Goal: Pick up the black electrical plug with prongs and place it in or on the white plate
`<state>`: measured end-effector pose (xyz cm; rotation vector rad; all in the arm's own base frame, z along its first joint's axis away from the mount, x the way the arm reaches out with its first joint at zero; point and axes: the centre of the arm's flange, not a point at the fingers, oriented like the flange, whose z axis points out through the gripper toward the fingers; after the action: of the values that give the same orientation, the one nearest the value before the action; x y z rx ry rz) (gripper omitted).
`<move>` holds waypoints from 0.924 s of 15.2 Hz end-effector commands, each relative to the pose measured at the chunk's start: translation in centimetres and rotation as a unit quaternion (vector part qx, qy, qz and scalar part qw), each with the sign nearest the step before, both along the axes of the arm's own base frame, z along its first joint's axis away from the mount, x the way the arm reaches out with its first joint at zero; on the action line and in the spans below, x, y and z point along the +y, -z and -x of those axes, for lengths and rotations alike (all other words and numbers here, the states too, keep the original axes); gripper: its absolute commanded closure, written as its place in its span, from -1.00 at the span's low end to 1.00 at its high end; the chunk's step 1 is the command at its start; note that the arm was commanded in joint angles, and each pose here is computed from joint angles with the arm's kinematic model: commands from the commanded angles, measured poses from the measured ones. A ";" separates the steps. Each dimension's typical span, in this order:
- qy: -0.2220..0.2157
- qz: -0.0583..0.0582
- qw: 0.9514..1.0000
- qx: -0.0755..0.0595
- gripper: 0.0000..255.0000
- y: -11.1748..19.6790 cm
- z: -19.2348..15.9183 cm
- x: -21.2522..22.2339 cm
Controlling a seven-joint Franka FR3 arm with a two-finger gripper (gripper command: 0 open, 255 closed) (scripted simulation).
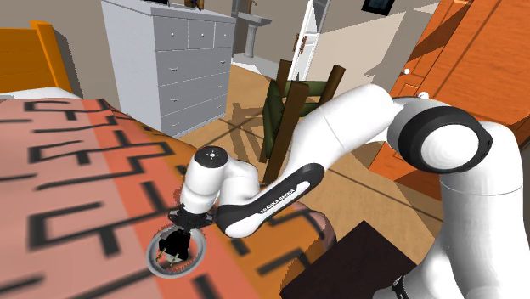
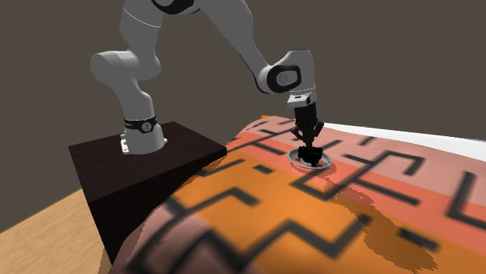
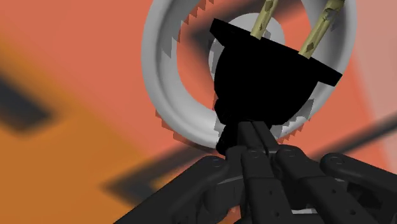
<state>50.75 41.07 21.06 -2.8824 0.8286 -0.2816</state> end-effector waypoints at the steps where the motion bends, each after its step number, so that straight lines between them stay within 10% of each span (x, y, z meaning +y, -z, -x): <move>1: 0.000 0.000 1.000 0.000 1.00 0.0 0.0 0.0; 2: 0.000 0.000 1.000 0.000 -1.00 0.0 0.0 0.0; 5: 0.035 -0.001 0.990 0.135 -1.00 2.2 -6.2 1.5; 14: 0.035 0.000 0.990 0.135 -1.00 6.2 -6.0 1.8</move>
<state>56.73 42.85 15.02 -2.9353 0.9713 0.1064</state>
